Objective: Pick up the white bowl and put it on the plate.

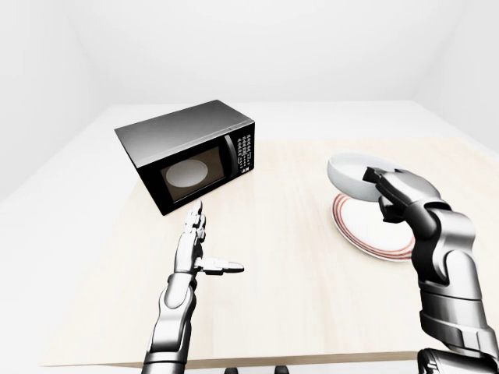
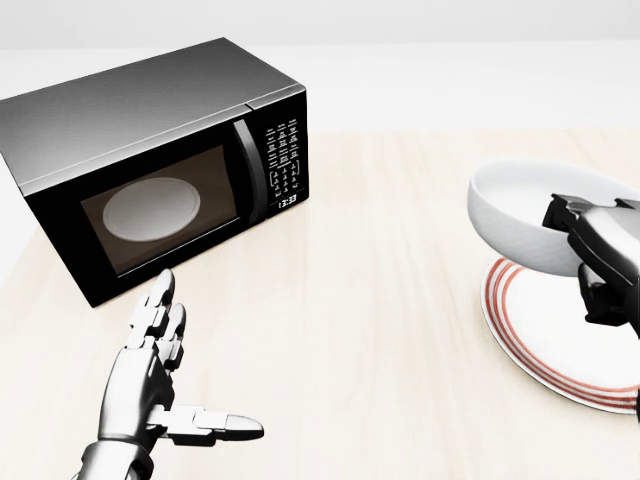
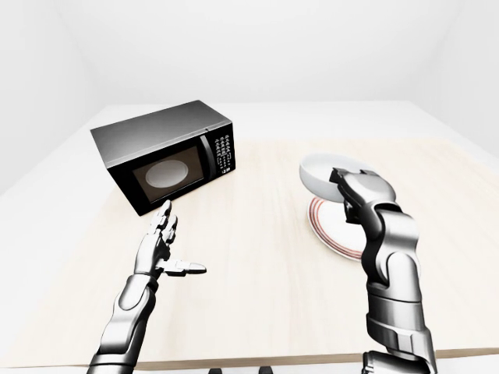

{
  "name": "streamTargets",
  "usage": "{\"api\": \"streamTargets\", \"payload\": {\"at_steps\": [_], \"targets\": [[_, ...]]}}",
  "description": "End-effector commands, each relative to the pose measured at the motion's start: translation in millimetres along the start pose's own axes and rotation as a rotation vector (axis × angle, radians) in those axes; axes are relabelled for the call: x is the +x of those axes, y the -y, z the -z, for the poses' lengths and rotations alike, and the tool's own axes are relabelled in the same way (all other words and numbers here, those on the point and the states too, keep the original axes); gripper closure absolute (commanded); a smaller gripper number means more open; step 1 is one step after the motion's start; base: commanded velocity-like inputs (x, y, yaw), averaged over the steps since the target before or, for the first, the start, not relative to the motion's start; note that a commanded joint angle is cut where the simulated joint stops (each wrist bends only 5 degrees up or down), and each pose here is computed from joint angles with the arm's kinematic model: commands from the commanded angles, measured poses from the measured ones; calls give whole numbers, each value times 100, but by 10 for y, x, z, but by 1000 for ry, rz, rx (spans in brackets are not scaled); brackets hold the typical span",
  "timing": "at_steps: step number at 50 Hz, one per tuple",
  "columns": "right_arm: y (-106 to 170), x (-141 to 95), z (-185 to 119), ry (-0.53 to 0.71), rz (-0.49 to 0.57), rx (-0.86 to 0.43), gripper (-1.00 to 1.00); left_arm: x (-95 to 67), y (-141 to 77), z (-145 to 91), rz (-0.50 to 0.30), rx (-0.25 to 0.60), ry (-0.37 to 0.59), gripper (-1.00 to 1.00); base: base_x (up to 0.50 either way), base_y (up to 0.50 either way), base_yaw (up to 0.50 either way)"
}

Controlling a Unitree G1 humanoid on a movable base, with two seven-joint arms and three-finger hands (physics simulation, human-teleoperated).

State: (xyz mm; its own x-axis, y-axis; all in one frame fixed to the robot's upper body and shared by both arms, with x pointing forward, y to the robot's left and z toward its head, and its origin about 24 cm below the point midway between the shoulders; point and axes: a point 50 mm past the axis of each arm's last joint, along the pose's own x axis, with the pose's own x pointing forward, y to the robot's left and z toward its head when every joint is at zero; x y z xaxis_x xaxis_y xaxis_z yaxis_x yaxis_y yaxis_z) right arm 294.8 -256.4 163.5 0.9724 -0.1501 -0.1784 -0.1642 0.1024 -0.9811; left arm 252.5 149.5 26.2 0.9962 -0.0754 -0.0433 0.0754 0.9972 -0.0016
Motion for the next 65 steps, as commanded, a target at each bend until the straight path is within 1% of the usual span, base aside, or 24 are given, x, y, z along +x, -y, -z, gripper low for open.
{"api": "streamTargets", "payload": {"at_steps": [1, 7, 14, 18, 26, 36, 49, 65], "targets": [[9, -31, 216, -93, -3, -32, 100, -2, 0, 0, 0, 0, 0, -100, 0, 0, 0], [-52, -31, 346, -123, -38, -16, 100, 1, 1, 2, 0, 2, 0, -100, 0, 0, 0], [-54, -71, 405, -138, -36, -16, 100, -2, -1, 8, -1, 2, -1, -100, 0, 0, 0], [-138, -83, 488, -158, -68, 3, 100, -2, 2, 7, -1, 2, -1, -100, 0, 0, 0], [-183, -93, 591, -182, -76, 19, 100, -12, 9, -12, -2, 4, -1, -100, 0, 0, 0], [-238, -51, 636, -191, -84, 29, 100, -10, 7, -22, -2, 3, -1, -100, 0, 0, 0], [-233, -4, 652, -196, -91, 26, 100, -5, 6, -9, -2, 4, -1, -100, 0, 0, 0], [-152, 197, 573, -182, -108, 8, 100, 5, 4, 13, 0, 6, -3, -100, 0, 0, 0]]}}
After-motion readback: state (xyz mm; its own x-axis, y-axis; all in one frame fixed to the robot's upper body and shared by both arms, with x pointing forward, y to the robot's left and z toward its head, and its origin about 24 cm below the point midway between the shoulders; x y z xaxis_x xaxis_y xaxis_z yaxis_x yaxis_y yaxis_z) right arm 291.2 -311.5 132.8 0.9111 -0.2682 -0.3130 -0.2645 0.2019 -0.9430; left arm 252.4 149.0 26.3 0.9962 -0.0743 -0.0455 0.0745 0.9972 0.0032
